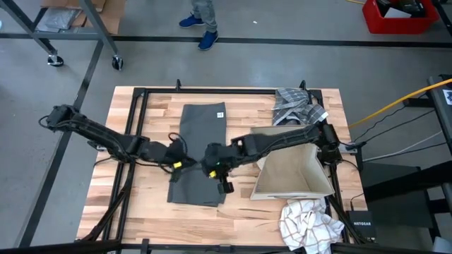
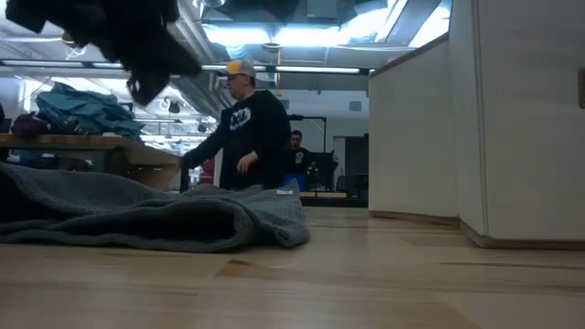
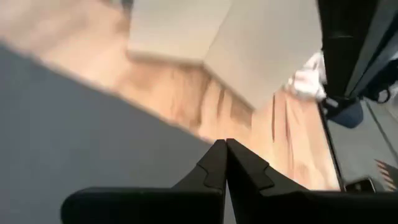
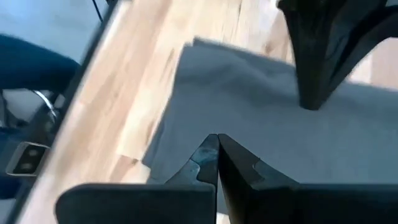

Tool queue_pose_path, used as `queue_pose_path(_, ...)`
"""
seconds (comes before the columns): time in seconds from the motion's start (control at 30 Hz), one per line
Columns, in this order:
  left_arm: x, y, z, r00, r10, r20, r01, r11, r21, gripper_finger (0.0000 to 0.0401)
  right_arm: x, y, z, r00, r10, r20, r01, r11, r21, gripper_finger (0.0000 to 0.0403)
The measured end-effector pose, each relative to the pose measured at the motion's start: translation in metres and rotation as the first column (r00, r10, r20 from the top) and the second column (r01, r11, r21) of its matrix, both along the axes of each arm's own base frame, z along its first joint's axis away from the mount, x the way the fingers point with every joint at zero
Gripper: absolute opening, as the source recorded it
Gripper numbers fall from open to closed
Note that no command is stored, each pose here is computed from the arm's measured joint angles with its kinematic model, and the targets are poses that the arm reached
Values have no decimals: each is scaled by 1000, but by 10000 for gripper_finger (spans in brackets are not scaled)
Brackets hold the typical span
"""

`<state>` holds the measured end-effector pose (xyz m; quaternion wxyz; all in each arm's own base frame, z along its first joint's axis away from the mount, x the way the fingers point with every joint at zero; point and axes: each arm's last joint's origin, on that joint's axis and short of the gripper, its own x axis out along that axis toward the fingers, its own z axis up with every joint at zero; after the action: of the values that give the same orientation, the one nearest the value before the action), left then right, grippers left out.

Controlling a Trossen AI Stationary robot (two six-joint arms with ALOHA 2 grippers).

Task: Fold towel
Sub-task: Fold the gray towel

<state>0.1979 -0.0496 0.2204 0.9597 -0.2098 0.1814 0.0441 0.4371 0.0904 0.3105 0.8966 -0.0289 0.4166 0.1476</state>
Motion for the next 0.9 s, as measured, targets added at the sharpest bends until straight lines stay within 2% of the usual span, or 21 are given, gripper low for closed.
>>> queue_pose_path(0.17,-23,15,29,990,14,143,-40,983,179,5,-7,-20,24,997,-39,65,38,999,19,14)
queue_pose_path(0.3,-39,21,47,969,-5,248,-59,966,251,5,-3,-31,28,991,-68,114,66,997,28,14)
queue_pose_path(0.53,-56,26,60,939,5,343,-84,973,215,6,4,-38,29,982,-93,166,89,996,28,14)
queue_pose_path(0.9,-57,26,61,939,4,344,-83,973,214,6,9,-38,36,963,-95,253,87,995,41,14)
